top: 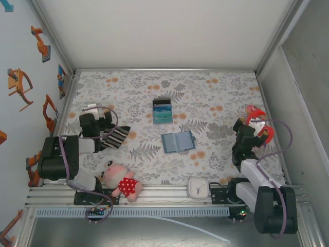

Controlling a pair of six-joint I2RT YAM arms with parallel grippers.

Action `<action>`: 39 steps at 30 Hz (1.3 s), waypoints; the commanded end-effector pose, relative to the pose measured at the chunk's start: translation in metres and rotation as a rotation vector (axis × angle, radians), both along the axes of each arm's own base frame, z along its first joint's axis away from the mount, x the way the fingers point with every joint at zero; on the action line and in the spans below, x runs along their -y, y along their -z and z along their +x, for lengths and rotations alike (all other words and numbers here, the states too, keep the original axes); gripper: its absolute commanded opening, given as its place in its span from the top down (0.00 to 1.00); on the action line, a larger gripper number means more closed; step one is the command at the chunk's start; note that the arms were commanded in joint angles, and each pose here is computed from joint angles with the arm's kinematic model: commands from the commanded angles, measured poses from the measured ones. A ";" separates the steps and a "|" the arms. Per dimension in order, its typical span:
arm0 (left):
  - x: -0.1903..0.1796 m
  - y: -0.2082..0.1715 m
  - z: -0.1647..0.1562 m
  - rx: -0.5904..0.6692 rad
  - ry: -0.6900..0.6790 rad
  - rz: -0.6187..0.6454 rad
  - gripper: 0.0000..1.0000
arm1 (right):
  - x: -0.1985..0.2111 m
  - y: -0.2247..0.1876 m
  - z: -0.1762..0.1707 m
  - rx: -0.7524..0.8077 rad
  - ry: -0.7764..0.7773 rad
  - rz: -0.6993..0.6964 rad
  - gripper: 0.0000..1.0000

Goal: Take the credit cards out of the card holder

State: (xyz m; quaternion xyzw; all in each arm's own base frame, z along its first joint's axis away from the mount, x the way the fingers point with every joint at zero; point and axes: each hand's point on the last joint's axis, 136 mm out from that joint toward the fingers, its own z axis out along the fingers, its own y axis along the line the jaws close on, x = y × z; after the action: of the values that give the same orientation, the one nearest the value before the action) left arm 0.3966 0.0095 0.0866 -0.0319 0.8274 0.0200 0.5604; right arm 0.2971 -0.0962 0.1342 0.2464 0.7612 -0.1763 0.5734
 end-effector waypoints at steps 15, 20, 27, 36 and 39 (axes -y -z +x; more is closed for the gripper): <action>0.018 0.004 -0.002 -0.027 0.125 -0.061 0.03 | -0.025 0.012 0.057 0.057 -0.240 0.040 0.01; 0.017 0.004 -0.002 -0.029 0.120 -0.056 0.03 | -0.033 0.027 0.068 0.028 -0.303 0.050 0.01; 0.017 0.004 -0.002 -0.030 0.117 -0.053 0.03 | -0.067 0.043 0.088 -0.013 -0.525 0.052 0.01; 0.018 0.004 -0.001 -0.030 0.116 -0.052 0.03 | -0.099 0.044 0.094 -0.043 -0.755 0.075 0.01; 0.017 0.004 -0.002 -0.031 0.115 -0.051 0.03 | -0.099 0.043 0.094 -0.041 -0.754 0.073 0.02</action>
State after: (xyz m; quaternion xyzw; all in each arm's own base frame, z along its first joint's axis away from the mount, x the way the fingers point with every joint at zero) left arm 0.3925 -0.0063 0.0767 -0.0015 0.8402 -0.0339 0.5413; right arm 0.3886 -0.0034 0.0870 -0.0117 0.8206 0.0573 0.5685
